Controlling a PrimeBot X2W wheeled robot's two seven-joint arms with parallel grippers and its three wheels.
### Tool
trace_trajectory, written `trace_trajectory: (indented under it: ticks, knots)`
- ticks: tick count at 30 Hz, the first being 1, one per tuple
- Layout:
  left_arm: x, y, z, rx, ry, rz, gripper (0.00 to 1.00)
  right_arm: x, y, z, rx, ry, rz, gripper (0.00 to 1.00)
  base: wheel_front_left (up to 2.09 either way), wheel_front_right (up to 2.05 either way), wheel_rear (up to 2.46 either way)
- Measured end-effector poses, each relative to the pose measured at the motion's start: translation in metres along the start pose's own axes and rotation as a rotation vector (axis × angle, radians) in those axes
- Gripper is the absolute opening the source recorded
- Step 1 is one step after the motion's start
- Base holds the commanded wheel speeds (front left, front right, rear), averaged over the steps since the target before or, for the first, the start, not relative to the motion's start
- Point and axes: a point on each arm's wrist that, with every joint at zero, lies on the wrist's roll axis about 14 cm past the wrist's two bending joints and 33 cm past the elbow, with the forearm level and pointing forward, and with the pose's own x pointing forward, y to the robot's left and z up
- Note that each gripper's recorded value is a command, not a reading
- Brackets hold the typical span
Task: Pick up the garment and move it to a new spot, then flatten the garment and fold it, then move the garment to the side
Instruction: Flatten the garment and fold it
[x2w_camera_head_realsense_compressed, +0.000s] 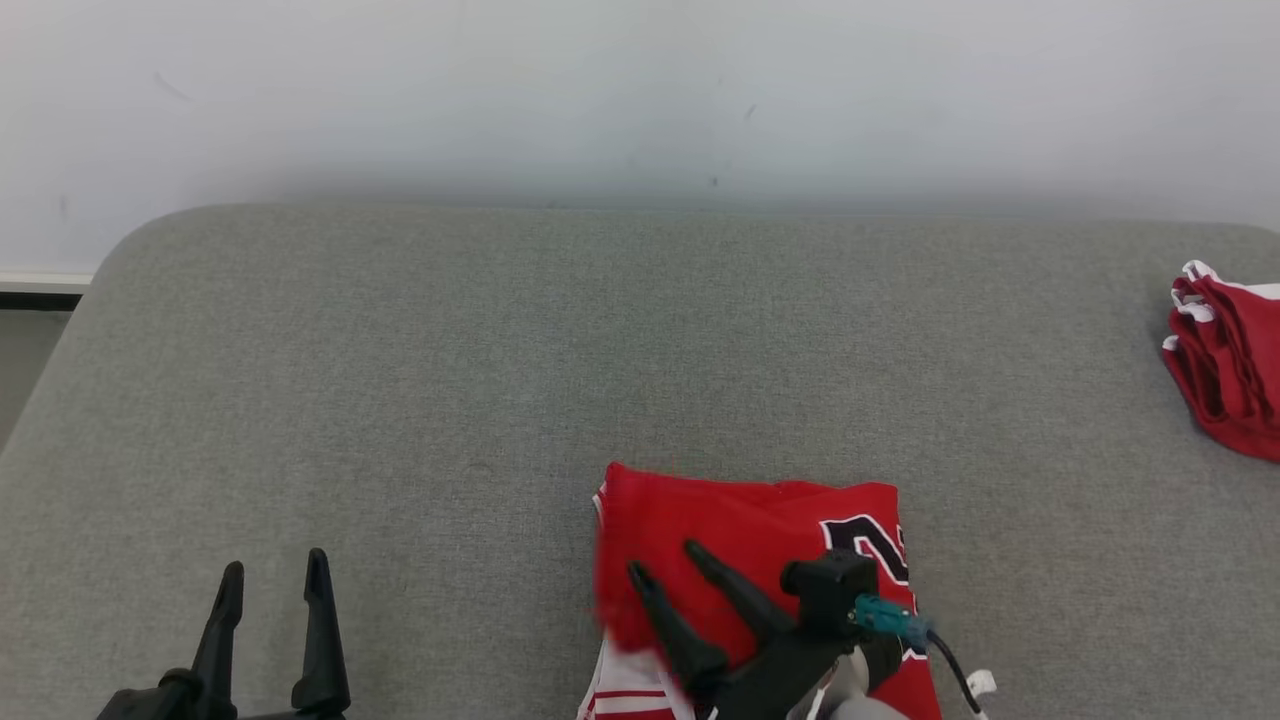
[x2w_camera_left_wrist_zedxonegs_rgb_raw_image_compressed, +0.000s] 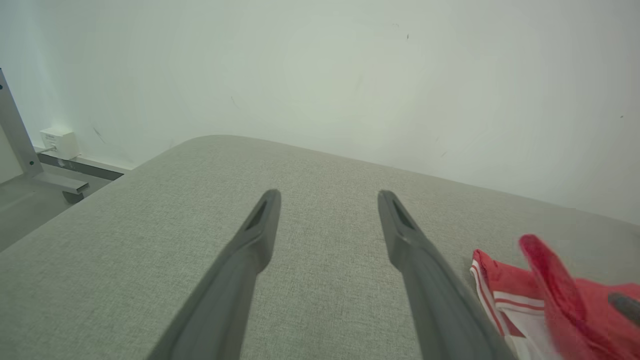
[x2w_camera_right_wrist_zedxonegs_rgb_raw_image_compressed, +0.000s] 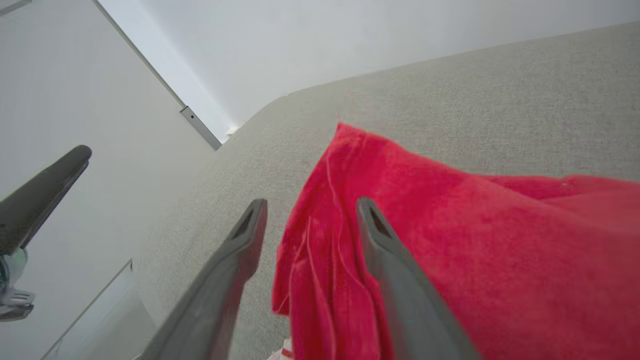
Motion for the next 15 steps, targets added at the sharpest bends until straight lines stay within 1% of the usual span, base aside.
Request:
trace_trajectory:
  ticks: [2, 4, 7, 10, 13, 15]
  knots:
    - [0.001, -0.002, -0.001, -0.002, 0.002, -0.006, 1.00, 0.002, -0.001, 0.013, -0.012, -0.043, 0.005, 1.00, 0.00, 0.00, 0.00]
    - [0.003, -0.005, -0.002, -0.002, 0.005, -0.011, 1.00, -0.001, -0.012, 0.025, -0.035, -0.077, -0.011, 1.00, 0.00, 0.00, 0.00]
    - [0.005, -0.009, -0.003, -0.005, 0.005, -0.021, 1.00, -0.013, -0.037, 0.043, -0.071, -0.125, -0.063, 1.00, 0.00, 0.00, 0.00]
    - [0.007, -0.012, -0.002, -0.006, 0.002, -0.030, 1.00, -0.025, -0.055, 0.066, -0.113, -0.186, -0.106, 1.00, 0.00, 0.00, 0.00]
    - [0.010, -0.016, -0.001, -0.008, -0.003, -0.043, 1.00, -0.044, -0.074, 0.091, -0.152, -0.264, -0.163, 1.00, 0.00, 0.00, 0.00]
    - [0.012, -0.019, 0.000, -0.008, -0.006, -0.051, 1.00, -0.059, -0.085, 0.102, -0.166, -0.307, -0.209, 1.00, 0.00, 0.00, 0.00]
